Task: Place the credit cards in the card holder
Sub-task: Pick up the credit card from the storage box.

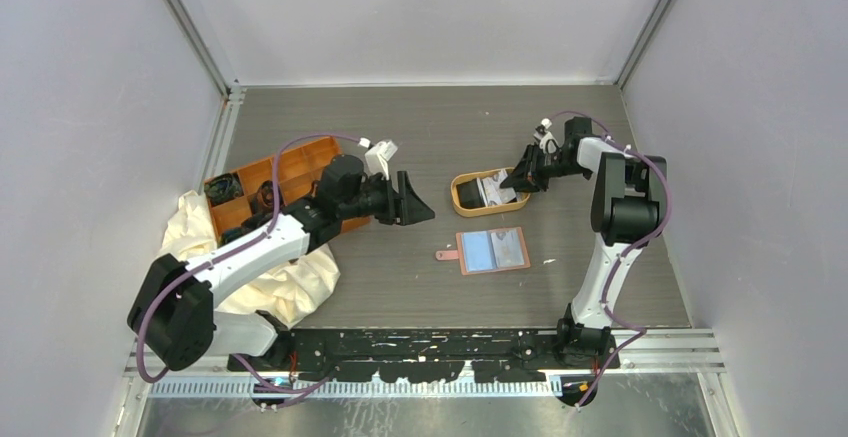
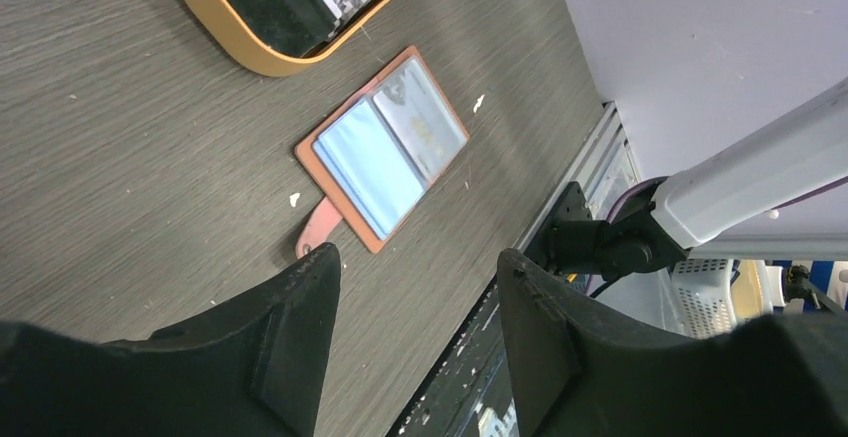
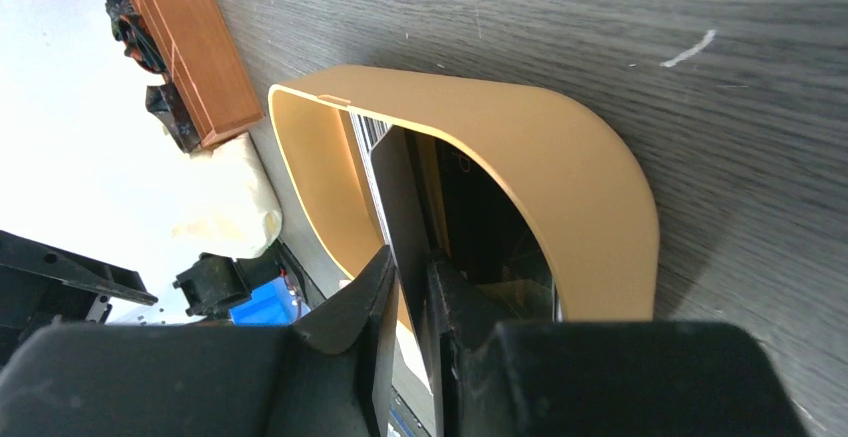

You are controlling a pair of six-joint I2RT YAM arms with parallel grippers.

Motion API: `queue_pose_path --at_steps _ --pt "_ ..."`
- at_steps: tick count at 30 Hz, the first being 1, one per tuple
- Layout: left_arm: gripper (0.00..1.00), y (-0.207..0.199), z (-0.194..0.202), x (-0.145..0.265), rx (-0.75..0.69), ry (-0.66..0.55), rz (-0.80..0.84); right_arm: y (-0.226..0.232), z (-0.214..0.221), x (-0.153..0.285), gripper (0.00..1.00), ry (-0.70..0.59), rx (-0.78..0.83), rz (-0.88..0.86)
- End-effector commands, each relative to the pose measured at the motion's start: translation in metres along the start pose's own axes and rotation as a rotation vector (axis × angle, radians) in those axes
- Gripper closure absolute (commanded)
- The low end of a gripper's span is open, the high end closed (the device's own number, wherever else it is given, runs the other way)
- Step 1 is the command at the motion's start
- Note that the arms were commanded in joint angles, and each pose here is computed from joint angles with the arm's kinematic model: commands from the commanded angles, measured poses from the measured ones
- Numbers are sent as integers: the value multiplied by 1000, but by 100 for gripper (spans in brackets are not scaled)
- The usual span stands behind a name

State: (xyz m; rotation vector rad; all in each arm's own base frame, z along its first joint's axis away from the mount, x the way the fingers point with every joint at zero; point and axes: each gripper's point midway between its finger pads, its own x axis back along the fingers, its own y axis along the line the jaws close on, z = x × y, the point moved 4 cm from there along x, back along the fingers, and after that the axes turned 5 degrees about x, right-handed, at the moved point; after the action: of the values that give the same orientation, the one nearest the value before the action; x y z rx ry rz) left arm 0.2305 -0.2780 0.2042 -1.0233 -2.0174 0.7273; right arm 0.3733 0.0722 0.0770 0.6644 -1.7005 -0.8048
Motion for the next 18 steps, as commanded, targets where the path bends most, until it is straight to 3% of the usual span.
queue_pose_path --at_steps 1,6,10,14,18 --pt "41 -7 -9 0 -36 -37 40 21 -10 18 79 -59 67 -15" --pt "42 -5 -4 -1 -18 -29 54 21 -11 19 81 -63 75 -5" --pt "42 -6 -1 -3 -3 -22 78 19 -12 22 90 -77 96 34" --pt "43 -12 0 -4 27 -34 147 24 -15 30 98 -102 140 60" --pt "44 -19 2 -7 66 -53 241 40 -16 46 99 -146 214 63"
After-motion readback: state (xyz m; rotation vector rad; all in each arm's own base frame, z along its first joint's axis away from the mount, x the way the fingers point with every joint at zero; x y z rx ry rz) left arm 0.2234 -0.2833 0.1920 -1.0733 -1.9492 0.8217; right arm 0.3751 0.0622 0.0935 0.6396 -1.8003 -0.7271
